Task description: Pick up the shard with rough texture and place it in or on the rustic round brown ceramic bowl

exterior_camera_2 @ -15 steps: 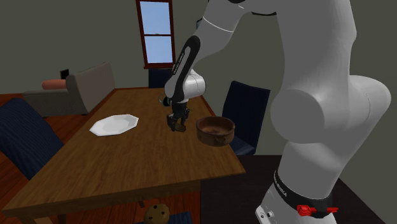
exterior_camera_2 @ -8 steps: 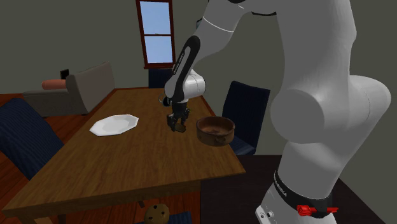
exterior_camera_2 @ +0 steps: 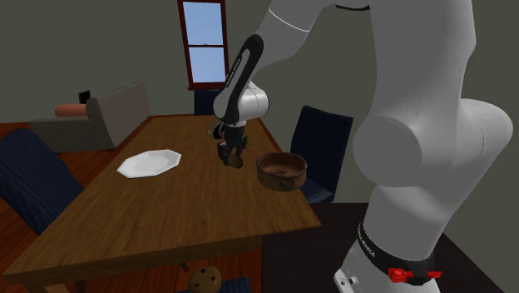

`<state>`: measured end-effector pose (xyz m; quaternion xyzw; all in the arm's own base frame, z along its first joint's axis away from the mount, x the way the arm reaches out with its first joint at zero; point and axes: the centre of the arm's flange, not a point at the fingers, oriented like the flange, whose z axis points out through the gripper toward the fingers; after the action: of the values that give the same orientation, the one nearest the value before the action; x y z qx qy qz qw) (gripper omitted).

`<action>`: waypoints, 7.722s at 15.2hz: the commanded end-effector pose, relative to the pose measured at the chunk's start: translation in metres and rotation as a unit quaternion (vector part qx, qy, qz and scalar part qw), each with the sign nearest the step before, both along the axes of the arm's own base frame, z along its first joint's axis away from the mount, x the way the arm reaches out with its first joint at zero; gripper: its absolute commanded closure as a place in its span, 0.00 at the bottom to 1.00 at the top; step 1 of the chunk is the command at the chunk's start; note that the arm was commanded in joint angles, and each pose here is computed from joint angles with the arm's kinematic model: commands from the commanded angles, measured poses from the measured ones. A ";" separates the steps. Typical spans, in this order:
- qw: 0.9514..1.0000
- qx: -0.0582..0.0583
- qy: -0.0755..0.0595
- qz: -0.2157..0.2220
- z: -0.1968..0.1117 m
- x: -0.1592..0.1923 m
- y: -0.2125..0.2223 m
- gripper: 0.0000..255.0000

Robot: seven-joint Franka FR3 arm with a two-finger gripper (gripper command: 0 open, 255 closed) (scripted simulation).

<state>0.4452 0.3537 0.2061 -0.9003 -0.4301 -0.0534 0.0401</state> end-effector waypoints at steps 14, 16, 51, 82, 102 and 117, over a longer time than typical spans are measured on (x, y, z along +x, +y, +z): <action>1.000 0.000 0.000 0.000 0.080 0.001 0.000 1.00; 1.000 0.000 0.000 0.000 0.091 0.001 0.000 1.00; 1.000 0.000 0.000 0.000 0.052 -0.088 -0.194 1.00; 0.989 -0.030 0.140 -0.046 0.005 -0.011 -0.158 1.00; 0.989 -0.030 0.140 -0.046 0.096 -0.013 -0.158 1.00; 0.989 -0.030 0.140 -0.046 0.139 -0.048 -0.188 1.00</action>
<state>0.4012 0.1670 0.3481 -0.9184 -0.3801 0.0842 0.0706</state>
